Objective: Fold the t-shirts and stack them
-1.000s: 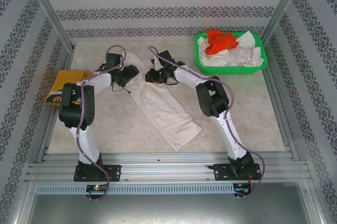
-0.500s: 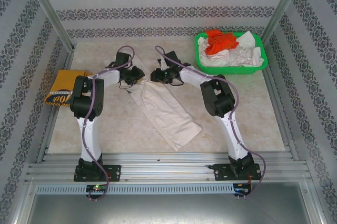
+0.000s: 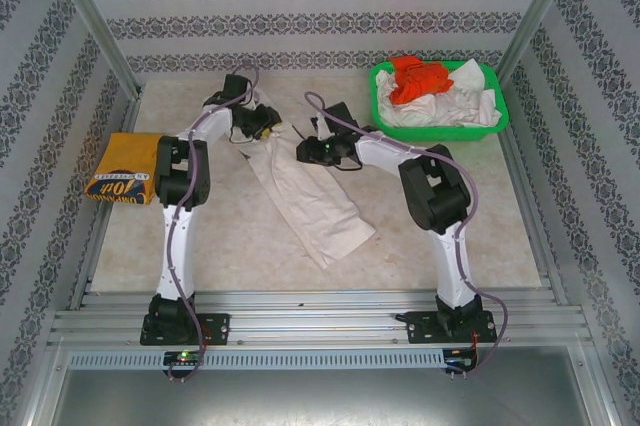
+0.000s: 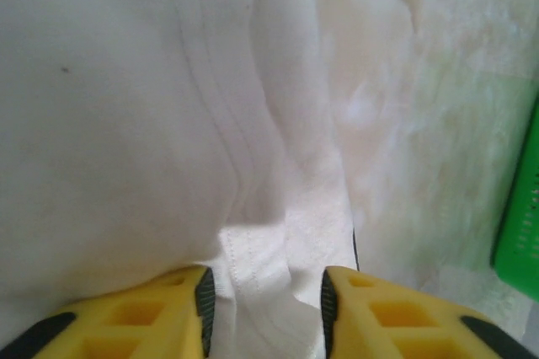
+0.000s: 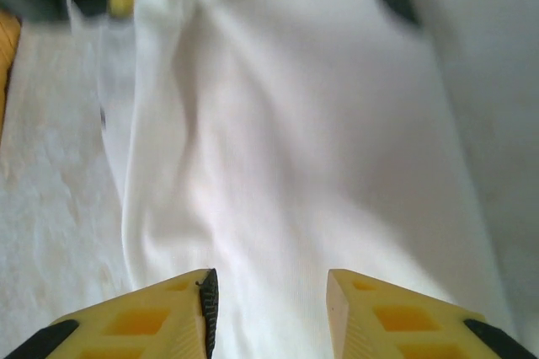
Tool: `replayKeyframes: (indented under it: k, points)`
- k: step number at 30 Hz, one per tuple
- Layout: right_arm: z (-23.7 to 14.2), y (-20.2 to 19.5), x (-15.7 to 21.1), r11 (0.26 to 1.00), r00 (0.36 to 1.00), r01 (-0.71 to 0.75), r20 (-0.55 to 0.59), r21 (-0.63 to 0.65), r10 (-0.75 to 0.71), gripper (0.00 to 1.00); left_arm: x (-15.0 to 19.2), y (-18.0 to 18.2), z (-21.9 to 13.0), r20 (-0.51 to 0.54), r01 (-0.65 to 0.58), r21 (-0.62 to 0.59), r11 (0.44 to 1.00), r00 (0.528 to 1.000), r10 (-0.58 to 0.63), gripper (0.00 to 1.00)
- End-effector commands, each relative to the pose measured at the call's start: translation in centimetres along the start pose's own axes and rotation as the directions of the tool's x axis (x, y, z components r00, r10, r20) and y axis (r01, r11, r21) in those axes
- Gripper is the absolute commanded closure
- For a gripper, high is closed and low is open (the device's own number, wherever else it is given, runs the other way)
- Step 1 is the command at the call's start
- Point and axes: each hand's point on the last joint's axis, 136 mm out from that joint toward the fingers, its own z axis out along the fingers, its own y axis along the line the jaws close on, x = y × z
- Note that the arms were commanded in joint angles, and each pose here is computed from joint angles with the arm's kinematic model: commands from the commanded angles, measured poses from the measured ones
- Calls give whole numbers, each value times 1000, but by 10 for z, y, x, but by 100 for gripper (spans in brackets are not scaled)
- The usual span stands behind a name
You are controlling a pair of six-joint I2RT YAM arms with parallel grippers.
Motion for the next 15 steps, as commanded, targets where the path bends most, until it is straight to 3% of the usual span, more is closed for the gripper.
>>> replayKeyframes:
  k: [1, 8, 15]
  points:
    - [0, -13, 32, 999, 999, 28, -47, 45, -26, 63, 39, 62, 22, -179, 27, -179, 983, 982, -60, 56]
    - [11, -1, 94, 999, 988, 30, -151, 23, -27, 67, 29, 57, 28, -191, 9, -171, 985, 981, -42, 51]
    - [35, 33, 125, 998, 978, 54, -202, -17, -56, 67, 27, 56, 36, -190, 16, -153, 988, 981, -46, 49]
